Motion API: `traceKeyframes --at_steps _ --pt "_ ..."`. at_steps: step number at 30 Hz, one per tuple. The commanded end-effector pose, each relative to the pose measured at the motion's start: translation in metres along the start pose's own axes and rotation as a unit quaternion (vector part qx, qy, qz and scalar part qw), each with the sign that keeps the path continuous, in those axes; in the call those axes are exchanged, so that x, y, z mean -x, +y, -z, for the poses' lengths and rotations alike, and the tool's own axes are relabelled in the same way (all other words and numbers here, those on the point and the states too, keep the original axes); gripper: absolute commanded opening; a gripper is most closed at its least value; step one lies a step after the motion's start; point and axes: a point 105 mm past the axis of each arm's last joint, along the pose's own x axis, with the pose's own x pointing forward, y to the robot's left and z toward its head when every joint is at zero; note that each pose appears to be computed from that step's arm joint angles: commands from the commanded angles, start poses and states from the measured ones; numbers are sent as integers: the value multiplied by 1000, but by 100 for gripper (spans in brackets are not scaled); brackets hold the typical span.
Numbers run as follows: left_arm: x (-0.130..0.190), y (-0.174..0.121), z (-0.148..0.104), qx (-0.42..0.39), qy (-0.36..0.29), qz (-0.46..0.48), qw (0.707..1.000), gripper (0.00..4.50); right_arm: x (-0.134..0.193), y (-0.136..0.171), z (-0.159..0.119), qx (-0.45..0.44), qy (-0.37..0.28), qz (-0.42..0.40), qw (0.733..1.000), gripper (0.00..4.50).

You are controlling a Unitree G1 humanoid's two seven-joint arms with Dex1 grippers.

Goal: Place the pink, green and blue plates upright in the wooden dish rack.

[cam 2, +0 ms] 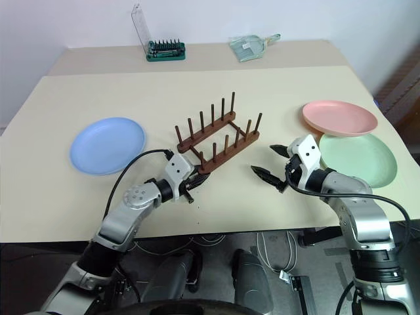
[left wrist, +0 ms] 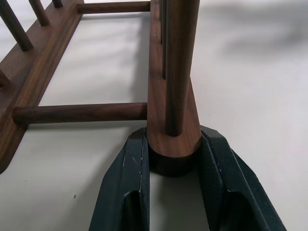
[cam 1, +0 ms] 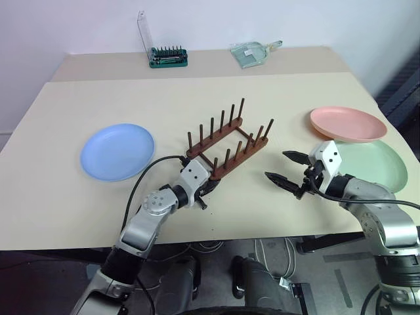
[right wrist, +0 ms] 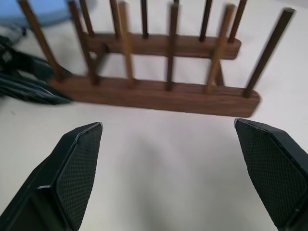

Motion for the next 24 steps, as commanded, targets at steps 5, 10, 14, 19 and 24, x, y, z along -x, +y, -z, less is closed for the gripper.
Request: traceKeyframes --at_steps 5,10,14,19,24 --pt "26 0 -1 -37 -2 159 987 75 20 -8 0 23 6 31 999 450" --pt "30 11 6 -48 10 164 985 75 22 -2 4 20 4 36 999 450" --pt "33 20 12 -21 19 150 988 228 24 -2 7 20 11 41 999 450" --pt "48 30 14 -3 26 110 994 430 27 -3 10 22 24 41 999 450" --pt "82 15 20 42 41 116 992 368 29 1 19 21 49 21 998 364"
